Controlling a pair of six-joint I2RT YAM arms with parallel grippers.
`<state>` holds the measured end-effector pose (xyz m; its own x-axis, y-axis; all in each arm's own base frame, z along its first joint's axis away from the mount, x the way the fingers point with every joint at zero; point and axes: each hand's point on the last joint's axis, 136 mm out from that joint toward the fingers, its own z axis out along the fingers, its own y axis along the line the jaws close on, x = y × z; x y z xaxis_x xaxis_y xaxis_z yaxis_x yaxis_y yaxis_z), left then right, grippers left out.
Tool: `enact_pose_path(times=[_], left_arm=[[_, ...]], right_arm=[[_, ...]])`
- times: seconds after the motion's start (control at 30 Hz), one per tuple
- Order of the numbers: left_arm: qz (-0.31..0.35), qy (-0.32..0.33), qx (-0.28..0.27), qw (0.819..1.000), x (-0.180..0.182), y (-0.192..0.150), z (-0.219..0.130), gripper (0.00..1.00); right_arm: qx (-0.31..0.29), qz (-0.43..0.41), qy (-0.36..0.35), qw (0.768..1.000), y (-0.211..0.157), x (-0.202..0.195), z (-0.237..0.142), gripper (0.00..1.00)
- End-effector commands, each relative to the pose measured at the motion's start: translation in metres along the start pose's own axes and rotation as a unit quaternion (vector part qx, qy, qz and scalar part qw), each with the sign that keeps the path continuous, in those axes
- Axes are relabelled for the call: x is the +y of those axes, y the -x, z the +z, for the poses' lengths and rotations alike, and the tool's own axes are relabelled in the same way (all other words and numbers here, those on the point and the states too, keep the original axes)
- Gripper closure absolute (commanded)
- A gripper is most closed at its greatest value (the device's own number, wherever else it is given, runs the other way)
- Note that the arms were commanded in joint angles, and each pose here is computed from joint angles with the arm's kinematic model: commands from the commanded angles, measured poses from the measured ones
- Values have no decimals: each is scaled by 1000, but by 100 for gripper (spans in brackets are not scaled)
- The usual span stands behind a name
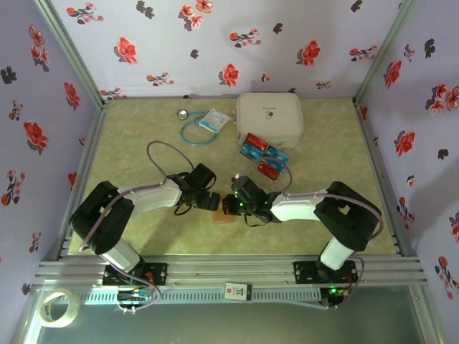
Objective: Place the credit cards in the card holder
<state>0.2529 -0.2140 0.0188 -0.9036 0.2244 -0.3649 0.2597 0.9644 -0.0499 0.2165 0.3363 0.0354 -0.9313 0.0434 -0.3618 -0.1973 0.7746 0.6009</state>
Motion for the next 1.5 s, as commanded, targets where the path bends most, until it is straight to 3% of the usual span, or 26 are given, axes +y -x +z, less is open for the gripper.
enact_pose_path(times=[0.0,0.43,1.13,1.33,1.47], left_arm=[[9,22,46,999,7,-28,16,0],[8,24,47,999,7,-28,15,0],[8,31,49,998,10,-27,13,0],[6,32,42,999,9,-22,11,0],[0,35,32,999,12,-8,6,0]], right_arm=[[58,9,-66,996,-47,-42,3,100],[86,-11,-117,989,-80,-72,12,100],[102,-24,-138,985,-118,-99,10,100],[91,-42,-125,987,-99,-72,12,100],[77,-62,-116,988,-78,-47,9,85]])
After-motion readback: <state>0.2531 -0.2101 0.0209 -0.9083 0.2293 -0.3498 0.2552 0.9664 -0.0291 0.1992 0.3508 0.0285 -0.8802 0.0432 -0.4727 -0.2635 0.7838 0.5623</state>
